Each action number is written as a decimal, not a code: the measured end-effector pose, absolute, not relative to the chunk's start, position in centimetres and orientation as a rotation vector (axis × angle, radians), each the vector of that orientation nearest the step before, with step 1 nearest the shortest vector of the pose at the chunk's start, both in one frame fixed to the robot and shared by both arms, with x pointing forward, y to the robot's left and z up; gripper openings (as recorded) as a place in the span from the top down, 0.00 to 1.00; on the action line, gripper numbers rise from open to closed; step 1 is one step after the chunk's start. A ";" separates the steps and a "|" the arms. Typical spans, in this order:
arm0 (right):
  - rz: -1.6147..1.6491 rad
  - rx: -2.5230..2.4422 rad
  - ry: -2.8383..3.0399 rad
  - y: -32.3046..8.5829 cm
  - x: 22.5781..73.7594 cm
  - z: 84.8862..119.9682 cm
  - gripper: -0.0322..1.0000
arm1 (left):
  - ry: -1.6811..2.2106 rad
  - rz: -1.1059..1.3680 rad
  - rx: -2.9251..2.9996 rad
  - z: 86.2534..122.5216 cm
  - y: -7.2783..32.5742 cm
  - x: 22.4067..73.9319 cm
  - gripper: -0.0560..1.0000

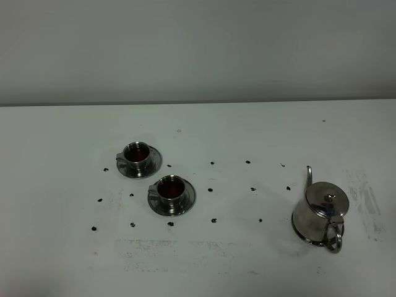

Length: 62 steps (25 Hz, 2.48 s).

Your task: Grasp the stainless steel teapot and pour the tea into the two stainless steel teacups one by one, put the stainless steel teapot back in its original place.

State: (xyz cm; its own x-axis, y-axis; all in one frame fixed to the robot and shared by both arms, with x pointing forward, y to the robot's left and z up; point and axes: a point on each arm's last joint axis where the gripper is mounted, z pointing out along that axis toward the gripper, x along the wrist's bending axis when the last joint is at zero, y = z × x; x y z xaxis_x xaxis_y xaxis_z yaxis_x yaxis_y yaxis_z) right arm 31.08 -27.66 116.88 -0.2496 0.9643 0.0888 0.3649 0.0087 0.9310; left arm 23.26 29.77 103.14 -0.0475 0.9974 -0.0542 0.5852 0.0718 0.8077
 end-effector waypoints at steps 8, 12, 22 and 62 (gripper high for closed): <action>1.071 1.574 1.683 -28.7 25.9 110.3 0.56 | 1.708 0.815 1.584 103.1 29.8 23.3 0.47; 1.008 1.565 1.732 -28.8 24.9 107.9 0.56 | 1.708 0.815 1.584 103.1 29.8 23.3 0.47; 0.983 1.576 1.758 -28.8 24.8 106.3 0.56 | 1.708 0.815 1.584 103.1 29.8 23.3 0.47; 1.109 1.515 1.711 -28.4 23.2 106.4 0.57 | 1.662 0.791 1.620 103.1 29.8 23.2 0.47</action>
